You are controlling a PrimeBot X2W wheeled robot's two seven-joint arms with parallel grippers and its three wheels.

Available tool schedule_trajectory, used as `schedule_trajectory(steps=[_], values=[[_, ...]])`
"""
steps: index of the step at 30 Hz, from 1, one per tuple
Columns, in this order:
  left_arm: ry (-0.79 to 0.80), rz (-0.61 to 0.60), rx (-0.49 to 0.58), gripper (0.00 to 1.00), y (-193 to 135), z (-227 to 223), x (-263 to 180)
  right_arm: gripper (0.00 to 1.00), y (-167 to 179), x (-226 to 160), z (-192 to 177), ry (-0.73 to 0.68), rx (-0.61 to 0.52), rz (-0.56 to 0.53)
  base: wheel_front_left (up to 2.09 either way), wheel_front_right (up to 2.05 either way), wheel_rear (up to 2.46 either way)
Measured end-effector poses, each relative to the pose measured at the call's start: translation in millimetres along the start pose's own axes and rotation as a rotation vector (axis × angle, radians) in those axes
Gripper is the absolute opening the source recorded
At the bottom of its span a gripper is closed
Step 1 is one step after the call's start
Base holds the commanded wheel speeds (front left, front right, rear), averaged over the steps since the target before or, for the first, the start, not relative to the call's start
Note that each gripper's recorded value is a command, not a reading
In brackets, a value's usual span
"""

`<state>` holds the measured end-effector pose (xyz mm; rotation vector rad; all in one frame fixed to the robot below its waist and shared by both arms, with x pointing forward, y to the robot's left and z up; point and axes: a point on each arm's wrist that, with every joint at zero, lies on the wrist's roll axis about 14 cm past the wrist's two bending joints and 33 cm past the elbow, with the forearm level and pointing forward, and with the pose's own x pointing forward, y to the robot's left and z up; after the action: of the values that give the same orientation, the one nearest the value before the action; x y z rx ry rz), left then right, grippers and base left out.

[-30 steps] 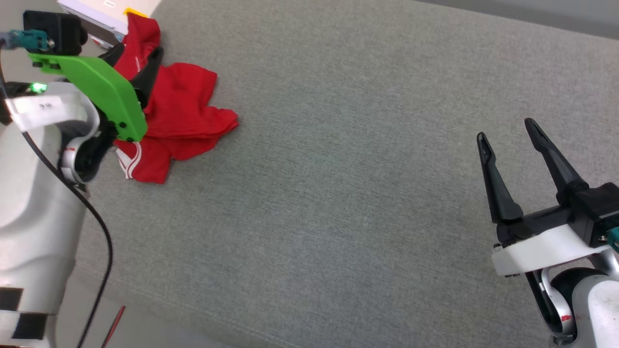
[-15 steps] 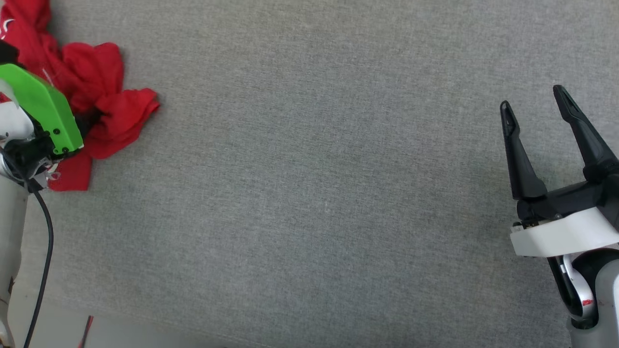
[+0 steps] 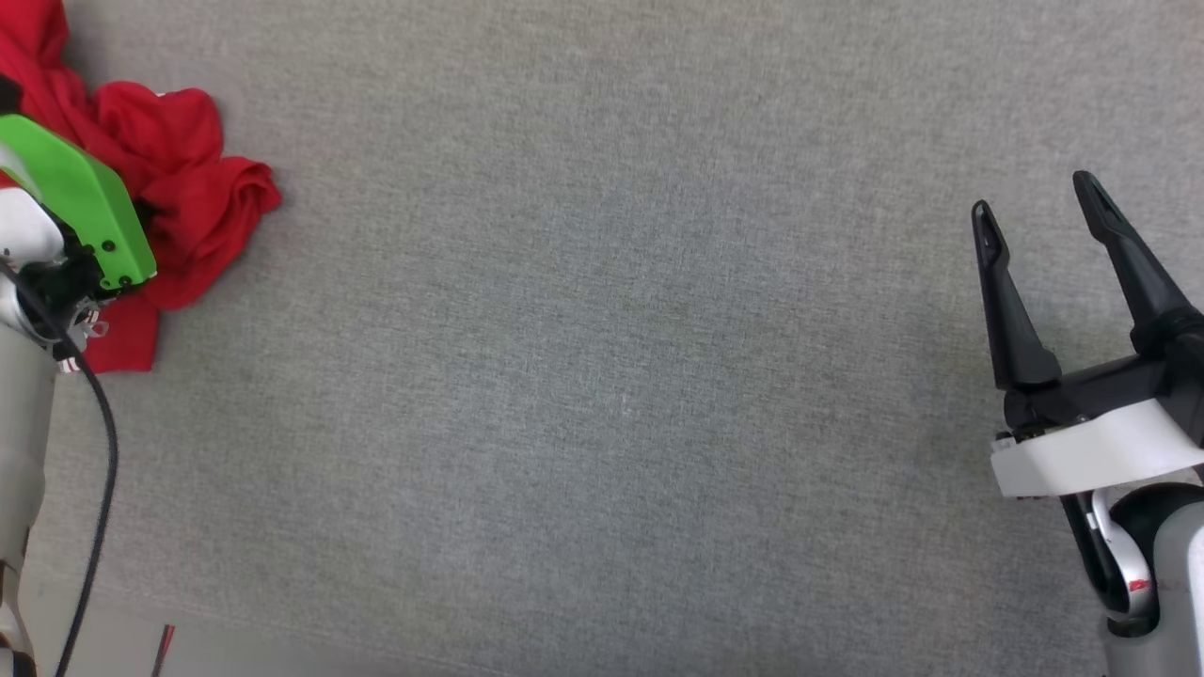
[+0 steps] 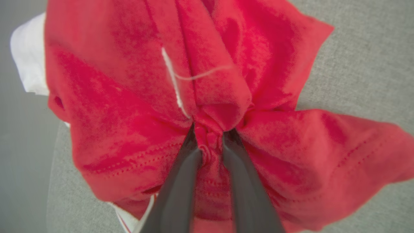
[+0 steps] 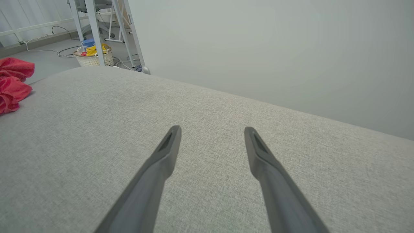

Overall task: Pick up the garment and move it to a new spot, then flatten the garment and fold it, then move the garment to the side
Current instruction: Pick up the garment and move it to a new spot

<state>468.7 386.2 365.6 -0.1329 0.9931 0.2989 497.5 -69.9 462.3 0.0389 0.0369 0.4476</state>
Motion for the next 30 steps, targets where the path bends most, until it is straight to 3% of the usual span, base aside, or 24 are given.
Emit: schedule_trajectory(steps=[8, 16, 21, 30], values=[[-0.357, 0.065, 0.066, 0.00, 12, 62, -52, 1.00, 13, -14, 30, -0.065, 0.024, -0.019, 0.00, 0.00, 0.00], [-0.715, -0.006, 0.120, 0.00, -16, 122, -131, 1.00, 18, -43, 63, -0.129, 0.024, -0.060, 0.00, 0.00, 0.00], [-0.842, -0.127, 0.147, 0.00, -59, 127, -166, 1.00, 13, -67, 81, -0.162, 0.008, -0.108, 0.00, 0.00, 0.00], [-0.836, -0.420, 0.216, 0.00, -172, 75, -177, 1.00, -15, -115, 97, -0.187, -0.026, -0.240, 0.00, 0.00, 0.00]])
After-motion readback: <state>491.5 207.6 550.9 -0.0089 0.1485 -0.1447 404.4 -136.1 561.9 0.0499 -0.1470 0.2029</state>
